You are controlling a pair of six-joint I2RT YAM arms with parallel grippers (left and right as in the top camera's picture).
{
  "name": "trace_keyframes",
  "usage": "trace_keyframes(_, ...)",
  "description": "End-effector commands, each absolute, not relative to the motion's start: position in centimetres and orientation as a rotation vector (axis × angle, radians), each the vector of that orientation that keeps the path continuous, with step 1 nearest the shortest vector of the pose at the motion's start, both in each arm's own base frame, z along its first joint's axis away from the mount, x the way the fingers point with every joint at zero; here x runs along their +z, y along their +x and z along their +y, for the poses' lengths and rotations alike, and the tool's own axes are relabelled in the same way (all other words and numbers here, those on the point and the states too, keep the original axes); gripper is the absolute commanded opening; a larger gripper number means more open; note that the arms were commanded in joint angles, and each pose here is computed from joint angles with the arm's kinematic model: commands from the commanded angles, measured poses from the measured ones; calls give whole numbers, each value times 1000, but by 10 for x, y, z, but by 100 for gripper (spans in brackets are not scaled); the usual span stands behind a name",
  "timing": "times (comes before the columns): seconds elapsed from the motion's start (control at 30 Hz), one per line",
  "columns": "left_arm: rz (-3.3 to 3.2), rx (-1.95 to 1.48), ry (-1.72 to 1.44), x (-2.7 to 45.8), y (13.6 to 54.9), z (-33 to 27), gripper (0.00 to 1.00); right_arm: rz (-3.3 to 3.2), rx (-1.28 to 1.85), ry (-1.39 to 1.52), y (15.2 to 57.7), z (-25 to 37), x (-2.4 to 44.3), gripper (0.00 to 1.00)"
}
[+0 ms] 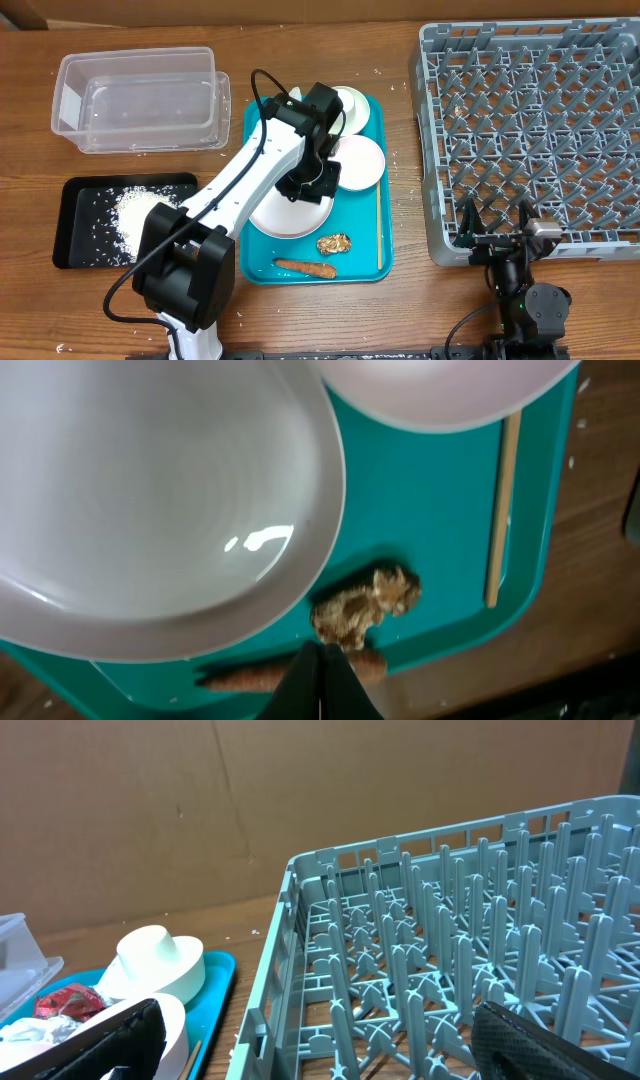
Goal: Sort waste into correct bins and load items into the dishwasher
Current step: 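Grasp the brown shell on the teal tray with the left gripper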
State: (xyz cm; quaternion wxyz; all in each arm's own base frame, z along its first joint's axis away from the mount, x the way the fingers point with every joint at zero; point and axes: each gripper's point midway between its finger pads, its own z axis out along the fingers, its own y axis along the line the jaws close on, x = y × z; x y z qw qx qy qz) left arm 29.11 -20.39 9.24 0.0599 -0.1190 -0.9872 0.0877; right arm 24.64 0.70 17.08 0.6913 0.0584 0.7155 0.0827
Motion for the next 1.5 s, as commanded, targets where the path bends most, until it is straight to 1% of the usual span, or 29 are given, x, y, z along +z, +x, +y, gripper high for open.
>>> trace_keyframes(0.0, -2891, 345, -502, 93, 273, -215, 7, 1591, 176, 128, 246, 7, 170, 100)
trace_keyframes(0.1, -2833, 372, -581, 95, 259, -222, 17, 1591, 176, 128, 246, 7, 170, 100)
trace_keyframes(0.23, -2801, 348, -701, 95, 246, -231, 35, 1591, 176, 128, 246, 7, 170, 100)
trace_keyframes(0.3, -2796, 330, -775, 94, 242, -237, 47, 1591, 176, 128, 246, 7, 170, 100)
trace_keyframes(0.33, -2803, 295, -804, 92, 242, -238, 51, 1591, 176, 128, 246, 7, 170, 100)
trace_keyframes(0.43, -2848, 118, -865, 84, 245, -233, 55, 1592, 176, 128, 246, 7, 170, 100)
trace_keyframes(0.53, -2870, -7, -860, 78, 243, -228, 55, 1592, 176, 128, 246, 7, 170, 100)
trace_keyframes(0.73, -2843, -26, -862, 57, 233, -223, 56, 1591, 176, 128, 246, 7, 170, 100)
trace_keyframes(0.83, -2829, -12, -855, 44, 227, -220, 52, 1592, 176, 128, 246, 7, 170, 100)
trace_keyframes(0.9, -2839, -4, -862, 37, 228, -221, 52, 1591, 176, 128, 246, 7, 170, 100)
trace_keyframes(1.1, -2834, 16, -1026, 26, 234, -225, 54, 1592, 176, 128, 246, 7, 170, 100)
trace_keyframes(1.3, -2859, -37, -1085, 18, 243, -221, 57, 1592, 176, 128, 246, 7, 170, 100)
trace_keyframes(1.47, -2791, 25, -1179, 8, 232, -221, 53, 1591, 176, 128, 246, 7, 170, 100)
